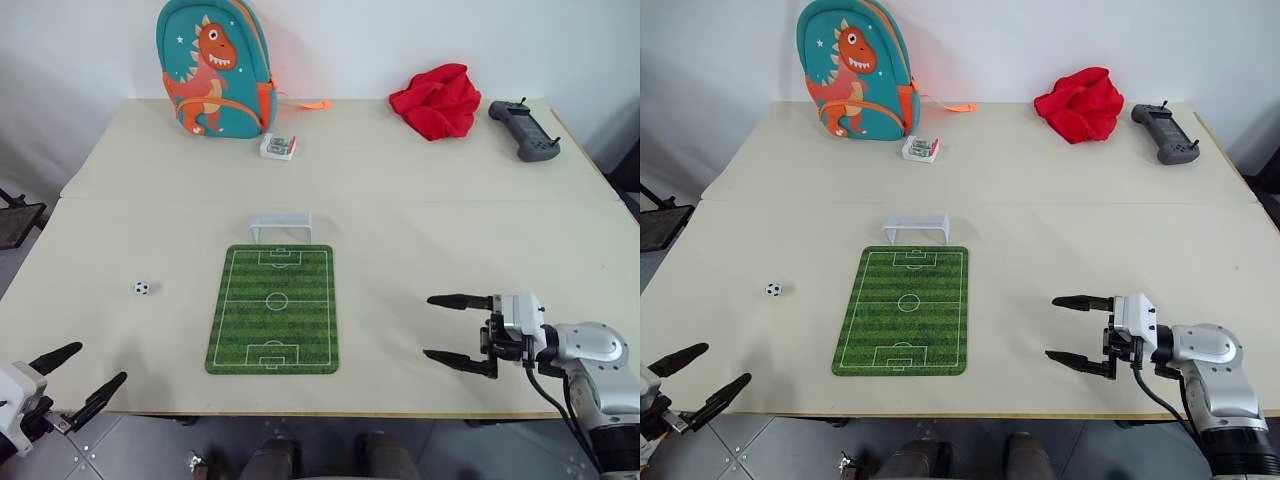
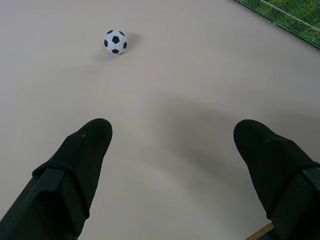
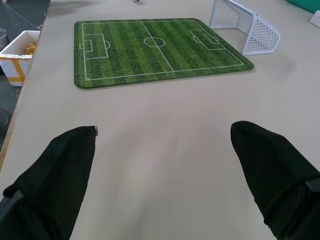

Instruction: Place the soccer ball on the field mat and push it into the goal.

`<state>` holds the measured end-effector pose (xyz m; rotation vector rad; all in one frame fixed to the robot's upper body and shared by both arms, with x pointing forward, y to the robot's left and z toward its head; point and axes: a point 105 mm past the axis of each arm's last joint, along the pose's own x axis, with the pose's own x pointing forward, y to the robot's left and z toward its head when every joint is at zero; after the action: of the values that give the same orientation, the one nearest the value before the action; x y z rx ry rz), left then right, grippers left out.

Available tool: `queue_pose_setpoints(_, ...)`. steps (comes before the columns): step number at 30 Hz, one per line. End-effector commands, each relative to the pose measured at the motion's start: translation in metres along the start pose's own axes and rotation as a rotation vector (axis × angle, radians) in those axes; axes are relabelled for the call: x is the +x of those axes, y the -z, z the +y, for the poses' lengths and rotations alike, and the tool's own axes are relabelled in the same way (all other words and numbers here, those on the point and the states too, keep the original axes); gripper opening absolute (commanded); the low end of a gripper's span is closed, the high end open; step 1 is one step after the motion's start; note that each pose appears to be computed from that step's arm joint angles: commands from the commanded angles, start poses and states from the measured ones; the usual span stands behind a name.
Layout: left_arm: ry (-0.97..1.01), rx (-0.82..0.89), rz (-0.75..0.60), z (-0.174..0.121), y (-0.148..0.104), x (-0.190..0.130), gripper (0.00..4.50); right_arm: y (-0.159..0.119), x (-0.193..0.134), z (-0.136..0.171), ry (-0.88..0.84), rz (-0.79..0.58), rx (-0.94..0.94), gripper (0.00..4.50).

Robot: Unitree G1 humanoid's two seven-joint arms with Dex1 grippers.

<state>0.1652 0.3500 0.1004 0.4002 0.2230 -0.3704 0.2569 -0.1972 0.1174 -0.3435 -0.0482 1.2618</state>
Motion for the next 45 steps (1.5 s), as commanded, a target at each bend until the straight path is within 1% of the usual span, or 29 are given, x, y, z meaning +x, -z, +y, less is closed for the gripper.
queue_pose_setpoints(1,-0.04,0.0,-0.043,0.008,-0.011,-0.006,4.48,-0.004,0.004,0.001,-0.023,-0.023,-0.021,4.5)
queue_pose_setpoints(4,-0.093,-0.078,-0.069,0.01,-0.01,-0.01,4.48,-0.017,0.017,0.0,-0.018,-0.132,0.002,4.5)
queue_pose_setpoints(6,-0.174,-0.119,-0.124,0.015,-0.008,-0.019,4.48,-0.032,0.026,0.0,-0.015,-0.235,0.009,4.5)
queue_pose_setpoints(8,-0.314,-0.178,-0.139,0.025,0.005,-0.034,4.48,-0.05,0.034,0.0,0.008,-0.358,0.001,4.5)
queue_pose_setpoints(9,-0.353,-0.195,-0.138,0.027,0.01,-0.039,4.48,-0.055,0.036,0.0,0.019,-0.393,-0.003,4.5)
queue_pose_setpoints(12,-0.45,-0.311,-0.151,0.02,0.032,-0.055,4.48,-0.063,0.041,0.002,0.009,-0.434,-0.01,4.5)
queue_pose_setpoints(13,-0.473,-0.341,-0.163,0.019,0.036,-0.059,4.48,-0.064,0.041,0.002,0.009,-0.438,-0.01,4.5)
queue_pose_setpoints(15,-0.508,-0.378,-0.215,0.021,0.032,-0.058,4.48,-0.065,0.041,0.001,0.023,-0.448,-0.017,4.5)
queue_pose_setpoints(18,-0.427,-0.364,-0.271,0.019,0.008,-0.036,4.48,-0.063,0.039,0.001,0.021,-0.438,-0.05,4.5)
queue_pose_setpoints(19,-0.398,-0.358,-0.265,0.018,0.004,-0.028,4.48,-0.063,0.039,0.001,0.017,-0.435,-0.058,4.5)
queue_pose_setpoints(21,-0.386,-0.287,-0.253,0.022,-0.002,-0.017,4.48,-0.062,0.038,0.002,0.003,-0.426,-0.071,4.5)
queue_pose_setpoints(25,-0.334,-0.309,-0.354,0.036,-0.037,0.022,4.48,-0.059,0.037,-0.003,0.004,-0.415,-0.067,4.5)
queue_pose_setpoints(27,-0.318,-0.303,-0.31,0.043,-0.04,0.048,4.48,-0.058,0.038,-0.004,0.001,-0.414,-0.059,4.5)
queue_pose_setpoints(29,-0.303,-0.292,-0.292,0.047,-0.045,0.068,4.48,-0.058,0.04,-0.002,-0.01,-0.417,-0.051,4.5)
queue_pose_setpoints(32,-0.296,-0.295,-0.276,0.05,-0.049,0.088,4.48,-0.06,0.043,-0.001,-0.007,-0.429,-0.044,4.5)
queue_pose_setpoints(34,-0.287,-0.297,-0.241,0.049,-0.048,0.102,4.48,-0.062,0.046,0.0,0.0,-0.441,-0.042,4.5)
queue_pose_setpoints(36,-0.255,-0.3,-0.254,0.044,-0.05,0.108,4.48,-0.062,0.048,0.001,0.003,-0.444,-0.042,4.5)
queue_pose_setpoints(40,-0.234,-0.286,-0.188,0.04,-0.036,0.114,4.48,-0.063,0.05,0.001,0.03,-0.453,-0.042,4.5)
queue_pose_setpoints(42,-0.228,-0.292,-0.19,0.039,-0.035,0.115,4.48,-0.064,0.051,0.002,0.034,-0.455,-0.039,4.5)
queue_pose_setpoints(44,-0.239,-0.299,-0.179,0.041,-0.033,0.116,4.1,-0.064,0.052,0.002,0.042,-0.458,-0.039,4.5)
queue_pose_setpoints(45,-0.248,-0.316,-0.164,0.043,-0.03,0.117,3.98,-0.065,0.053,0.002,0.045,-0.459,-0.04,4.5)
